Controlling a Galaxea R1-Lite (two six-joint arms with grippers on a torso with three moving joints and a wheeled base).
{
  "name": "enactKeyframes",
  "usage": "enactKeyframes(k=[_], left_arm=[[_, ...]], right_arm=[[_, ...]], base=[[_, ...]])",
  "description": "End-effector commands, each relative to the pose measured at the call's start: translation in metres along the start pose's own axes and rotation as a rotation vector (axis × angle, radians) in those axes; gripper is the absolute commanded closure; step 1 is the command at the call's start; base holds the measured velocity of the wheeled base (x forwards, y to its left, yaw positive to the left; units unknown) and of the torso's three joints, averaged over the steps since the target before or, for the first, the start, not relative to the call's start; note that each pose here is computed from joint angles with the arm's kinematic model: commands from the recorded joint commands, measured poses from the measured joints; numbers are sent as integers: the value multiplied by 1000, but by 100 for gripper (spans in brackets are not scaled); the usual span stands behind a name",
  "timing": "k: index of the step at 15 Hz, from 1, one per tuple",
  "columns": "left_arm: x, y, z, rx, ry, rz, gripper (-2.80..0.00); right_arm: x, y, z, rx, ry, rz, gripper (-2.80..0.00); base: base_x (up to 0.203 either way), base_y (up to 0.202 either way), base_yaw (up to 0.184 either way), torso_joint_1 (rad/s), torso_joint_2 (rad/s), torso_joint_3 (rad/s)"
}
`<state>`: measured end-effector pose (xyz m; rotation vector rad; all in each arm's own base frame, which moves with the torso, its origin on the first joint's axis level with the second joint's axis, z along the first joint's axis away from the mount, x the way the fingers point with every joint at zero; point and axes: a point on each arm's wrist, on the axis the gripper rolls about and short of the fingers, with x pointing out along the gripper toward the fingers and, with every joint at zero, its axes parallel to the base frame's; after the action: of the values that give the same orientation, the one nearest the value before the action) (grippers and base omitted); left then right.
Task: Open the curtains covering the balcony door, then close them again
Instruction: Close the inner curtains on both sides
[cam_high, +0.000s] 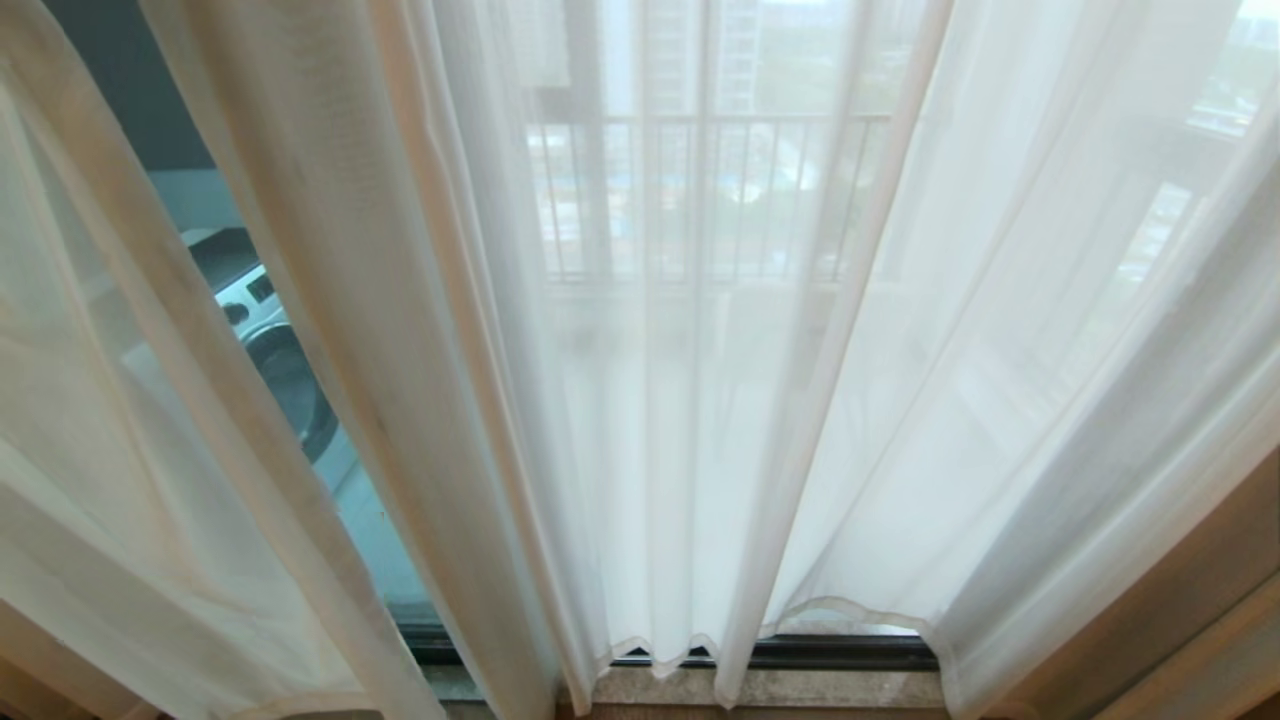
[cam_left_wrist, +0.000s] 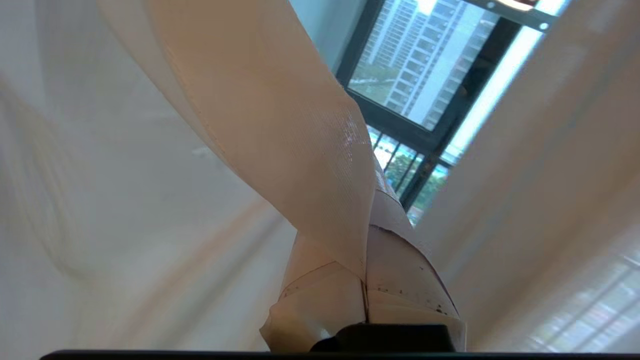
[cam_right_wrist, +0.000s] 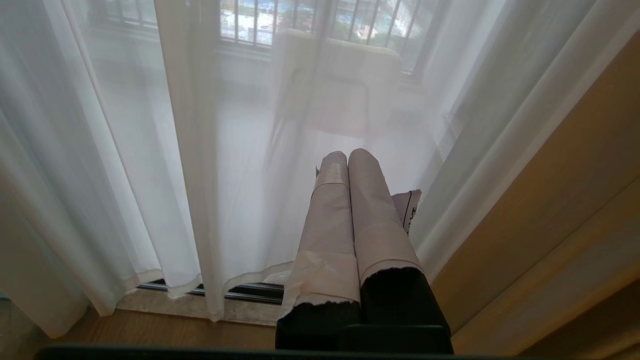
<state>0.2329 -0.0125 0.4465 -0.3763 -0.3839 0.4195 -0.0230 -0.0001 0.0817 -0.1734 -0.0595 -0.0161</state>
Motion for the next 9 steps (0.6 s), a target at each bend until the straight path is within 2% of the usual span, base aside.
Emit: enactKeyframes(k=[1, 4, 9], left_arm=[[-12, -7, 6, -21, 2, -42, 0], [-26, -24, 3, -23, 37, -120, 0], [-52, -64, -11, -68, 135, -300, 0]], right_arm=[[0, 0, 0, -1, -1, 0, 0], [0, 0, 0, -1, -1, 0, 0], [0, 0, 0, -1, 0, 0, 0]], base=[[0, 0, 0, 0, 0, 0], [0, 0, 0, 0, 0, 0], [0, 0, 0, 0, 0, 0]])
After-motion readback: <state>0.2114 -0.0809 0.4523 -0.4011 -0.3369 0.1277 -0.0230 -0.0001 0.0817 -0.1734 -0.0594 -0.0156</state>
